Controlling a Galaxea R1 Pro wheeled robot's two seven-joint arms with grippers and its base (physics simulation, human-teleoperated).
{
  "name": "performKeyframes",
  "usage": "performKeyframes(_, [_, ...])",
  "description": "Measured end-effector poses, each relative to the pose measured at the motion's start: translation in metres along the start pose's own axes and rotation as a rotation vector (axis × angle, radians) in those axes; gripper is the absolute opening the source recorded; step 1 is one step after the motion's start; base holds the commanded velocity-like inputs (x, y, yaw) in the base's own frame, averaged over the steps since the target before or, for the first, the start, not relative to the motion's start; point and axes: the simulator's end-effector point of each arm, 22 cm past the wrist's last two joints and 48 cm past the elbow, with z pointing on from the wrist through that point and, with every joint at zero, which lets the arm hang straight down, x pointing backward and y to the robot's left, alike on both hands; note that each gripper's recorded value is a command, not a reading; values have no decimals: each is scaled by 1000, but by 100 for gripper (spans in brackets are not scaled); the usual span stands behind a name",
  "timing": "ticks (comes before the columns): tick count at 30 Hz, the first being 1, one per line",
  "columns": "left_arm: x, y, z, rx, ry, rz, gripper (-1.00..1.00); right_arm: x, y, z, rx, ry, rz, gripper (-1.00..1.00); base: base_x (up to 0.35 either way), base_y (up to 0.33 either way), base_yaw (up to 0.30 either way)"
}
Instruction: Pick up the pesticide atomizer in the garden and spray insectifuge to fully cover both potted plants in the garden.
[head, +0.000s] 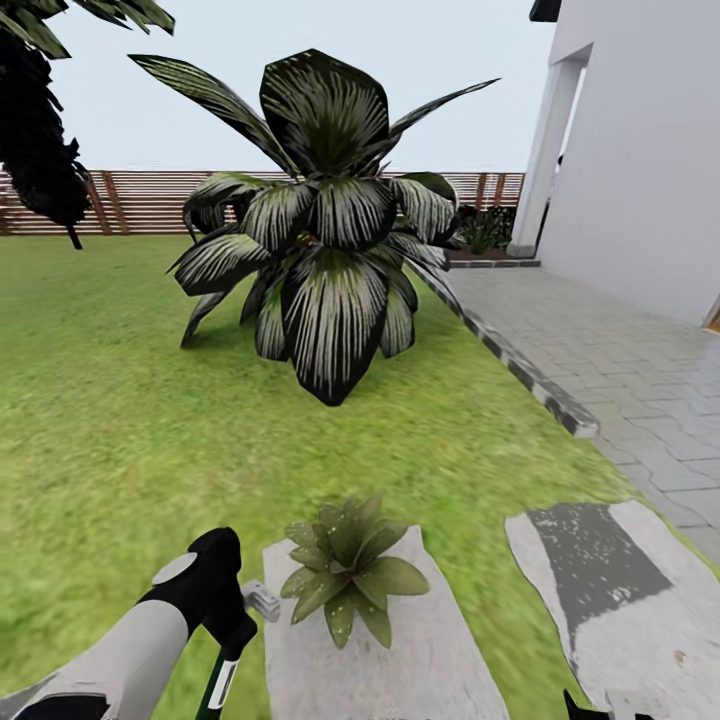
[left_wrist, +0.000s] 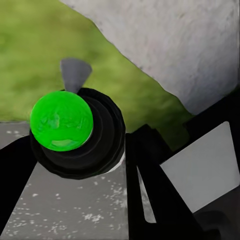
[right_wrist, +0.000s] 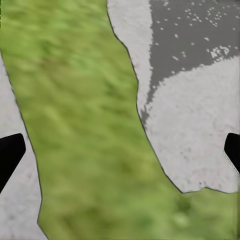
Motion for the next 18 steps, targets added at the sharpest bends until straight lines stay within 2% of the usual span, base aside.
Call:
performKeyframes(7, [-2,1,-2,-2,-3,0,-100,0,0,0,0,0,0,100,-160,-237,275])
performKeyframes(10, [-2,2,-3,-3,-5,-1,-100,0,0,0,0,0,0,100,18,-163,251])
performKeyframes(13, [-4,1,-5,1,-10,-1,-100,0,0,0,0,0,0,100,73,-81,90])
performKeyframes(18, [-43,13,-50,-24,-81,14,-100,0,0,0,0,0,1,100,11,-11,12])
